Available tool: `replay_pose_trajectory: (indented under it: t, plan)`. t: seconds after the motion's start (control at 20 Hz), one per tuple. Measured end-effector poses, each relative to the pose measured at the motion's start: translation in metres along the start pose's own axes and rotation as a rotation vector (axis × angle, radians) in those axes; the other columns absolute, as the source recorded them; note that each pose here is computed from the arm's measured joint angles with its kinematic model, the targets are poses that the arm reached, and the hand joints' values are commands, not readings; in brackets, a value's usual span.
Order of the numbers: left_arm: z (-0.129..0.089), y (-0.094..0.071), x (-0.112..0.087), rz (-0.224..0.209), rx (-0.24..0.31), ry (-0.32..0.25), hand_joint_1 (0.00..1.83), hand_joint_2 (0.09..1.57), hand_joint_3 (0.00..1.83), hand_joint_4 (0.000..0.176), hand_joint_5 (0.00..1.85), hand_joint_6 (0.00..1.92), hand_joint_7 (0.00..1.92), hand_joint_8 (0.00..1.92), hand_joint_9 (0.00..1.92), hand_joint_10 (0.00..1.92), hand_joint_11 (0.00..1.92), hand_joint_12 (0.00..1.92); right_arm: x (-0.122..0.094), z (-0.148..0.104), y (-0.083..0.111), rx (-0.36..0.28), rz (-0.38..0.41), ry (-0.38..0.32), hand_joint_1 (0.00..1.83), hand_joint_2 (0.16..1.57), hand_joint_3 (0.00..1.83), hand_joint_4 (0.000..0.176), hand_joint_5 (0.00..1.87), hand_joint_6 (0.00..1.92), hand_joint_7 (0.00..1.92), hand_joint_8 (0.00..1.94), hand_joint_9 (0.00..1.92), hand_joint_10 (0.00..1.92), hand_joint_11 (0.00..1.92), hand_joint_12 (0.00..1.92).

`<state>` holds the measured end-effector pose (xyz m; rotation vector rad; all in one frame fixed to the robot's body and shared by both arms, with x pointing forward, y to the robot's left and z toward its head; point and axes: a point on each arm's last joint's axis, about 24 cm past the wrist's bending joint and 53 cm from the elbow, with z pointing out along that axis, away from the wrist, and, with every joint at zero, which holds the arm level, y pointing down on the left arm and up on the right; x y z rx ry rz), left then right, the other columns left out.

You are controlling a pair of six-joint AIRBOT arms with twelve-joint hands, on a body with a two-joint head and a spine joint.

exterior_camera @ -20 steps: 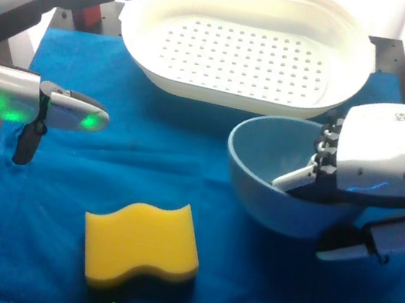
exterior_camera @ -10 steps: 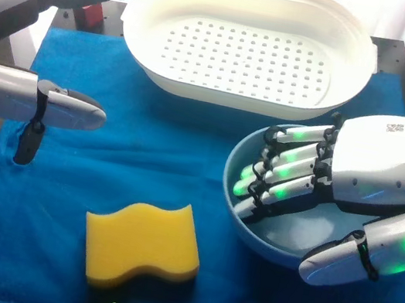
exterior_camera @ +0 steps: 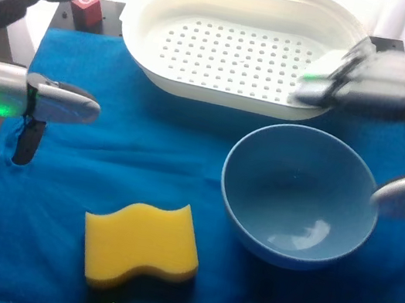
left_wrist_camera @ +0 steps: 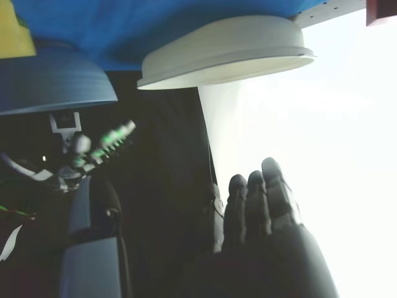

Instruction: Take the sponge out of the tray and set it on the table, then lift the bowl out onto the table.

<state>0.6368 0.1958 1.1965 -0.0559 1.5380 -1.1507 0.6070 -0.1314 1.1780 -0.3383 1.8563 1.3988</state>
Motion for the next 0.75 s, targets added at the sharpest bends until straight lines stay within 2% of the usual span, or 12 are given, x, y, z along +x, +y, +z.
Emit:
replay_pose_trajectory:
  t: [0.1, 0.15, 0.2, 0.25, 0.3, 0.35, 0.4, 0.45, 0.5, 0.6, 0.7, 0.75]
  plan:
    - [-0.006, -0.004, -0.003, -0.015, 0.014, -0.022, 0.81, 0.88, 0.00, 0.108, 0.21, 0.00, 0.05, 0.00, 0.00, 0.00, 0.00, 0.00, -0.015, -0.021, 0.004, 0.000, 0.017, -0.097, 0.09, 1.18, 0.02, 0.035, 0.05, 0.01, 0.00, 0.00, 0.00, 0.00, 0.00, 0.00]
    - [-0.009, -0.006, -0.002, -0.026, 0.020, -0.031, 0.81, 0.88, 0.00, 0.100, 0.19, 0.00, 0.05, 0.00, 0.00, 0.00, 0.00, 0.00, -0.016, -0.033, 0.005, 0.001, 0.007, -0.135, 0.03, 1.19, 0.02, 0.051, 0.06, 0.01, 0.00, 0.00, 0.00, 0.00, 0.00, 0.00]
    - [-0.013, -0.008, -0.002, -0.035, 0.027, -0.045, 0.79, 0.87, 0.00, 0.072, 0.16, 0.00, 0.04, 0.00, 0.00, 0.00, 0.00, 0.00, -0.017, -0.041, 0.006, -0.013, 0.041, -0.184, 0.02, 1.18, 0.01, 0.108, 0.06, 0.01, 0.00, 0.00, 0.00, 0.00, 0.00, 0.00]
    - [-0.018, -0.007, -0.004, -0.044, 0.026, -0.069, 0.77, 0.86, 0.00, 0.045, 0.16, 0.00, 0.06, 0.01, 0.00, 0.00, 0.00, 0.00, -0.015, -0.050, 0.003, -0.018, 0.083, -0.228, 0.04, 1.18, 0.01, 0.114, 0.08, 0.01, 0.01, 0.00, 0.00, 0.00, 0.00, 0.00]
    - [-0.024, -0.006, -0.007, -0.052, 0.023, -0.098, 0.75, 0.87, 0.00, 0.029, 0.15, 0.00, 0.07, 0.01, 0.00, 0.00, 0.00, 0.00, -0.014, -0.058, -0.001, -0.025, 0.121, -0.268, 0.04, 1.20, 0.01, 0.108, 0.08, 0.01, 0.00, 0.00, 0.00, 0.00, 0.00, 0.00]
    - [-0.028, -0.004, -0.011, -0.062, 0.017, -0.123, 0.72, 0.87, 0.00, 0.047, 0.13, 0.00, 0.07, 0.01, 0.01, 0.00, 0.00, 0.00, -0.012, -0.066, -0.005, -0.027, 0.156, -0.299, 0.05, 1.21, 0.02, 0.098, 0.09, 0.01, 0.01, 0.00, 0.00, 0.00, 0.00, 0.00]
    - [-0.032, -0.004, -0.016, -0.072, 0.017, -0.152, 0.70, 0.86, 0.00, 0.052, 0.13, 0.00, 0.09, 0.01, 0.05, 0.02, 0.03, 0.01, -0.013, -0.073, -0.007, -0.037, 0.191, -0.343, 0.05, 1.19, 0.01, 0.117, 0.07, 0.01, 0.00, 0.00, 0.00, 0.00, 0.00, 0.00]
    - [-0.036, -0.006, -0.021, -0.088, 0.023, -0.187, 0.66, 0.87, 0.00, 0.033, 0.13, 0.00, 0.11, 0.03, 0.10, 0.01, 0.01, 0.22, -0.015, -0.080, -0.009, -0.050, 0.222, -0.393, 0.12, 1.20, 0.01, 0.091, 0.07, 0.00, 0.00, 0.00, 0.00, 0.00, 0.00, 0.00]
    - [-0.040, -0.011, -0.024, -0.091, 0.043, -0.210, 0.65, 0.88, 0.00, 0.039, 0.13, 0.00, 0.11, 0.02, 0.11, 0.00, 0.00, 0.27, -0.019, -0.086, -0.010, -0.066, 0.244, -0.442, 0.13, 1.21, 0.01, 0.091, 0.07, 0.00, 0.00, 0.00, 0.00, 0.00, 0.00, 0.00]
    - [-0.048, -0.014, -0.023, -0.117, 0.064, -0.252, 0.59, 0.90, 0.01, 0.086, 0.13, 0.00, 0.09, 0.00, 0.08, 0.00, 0.00, 0.33, -0.023, -0.093, -0.011, -0.090, 0.264, -0.502, 0.22, 1.27, 0.02, 0.091, 0.09, 0.01, 0.01, 0.00, 0.00, 0.00, 0.00, 0.00]
    - [-0.056, -0.012, -0.017, -0.153, 0.059, -0.280, 0.50, 0.96, 0.01, 0.100, 0.09, 0.00, 0.04, 0.00, 0.03, 0.00, 0.00, 0.25, -0.028, -0.096, -0.006, -0.131, 0.271, -0.546, 0.30, 1.24, 0.00, 0.129, 0.10, 0.00, 0.00, 0.00, 0.00, 0.00, 0.00, 0.00]
    - [-0.059, -0.013, -0.015, -0.163, 0.063, -0.289, 0.44, 0.99, 0.01, 0.117, 0.08, 0.00, 0.04, 0.00, 0.04, 0.00, 0.00, 0.28, -0.029, -0.096, -0.005, -0.140, 0.270, -0.552, 0.31, 1.22, 0.00, 0.123, 0.09, 0.00, 0.00, 0.00, 0.00, 0.00, 0.00, 0.00]
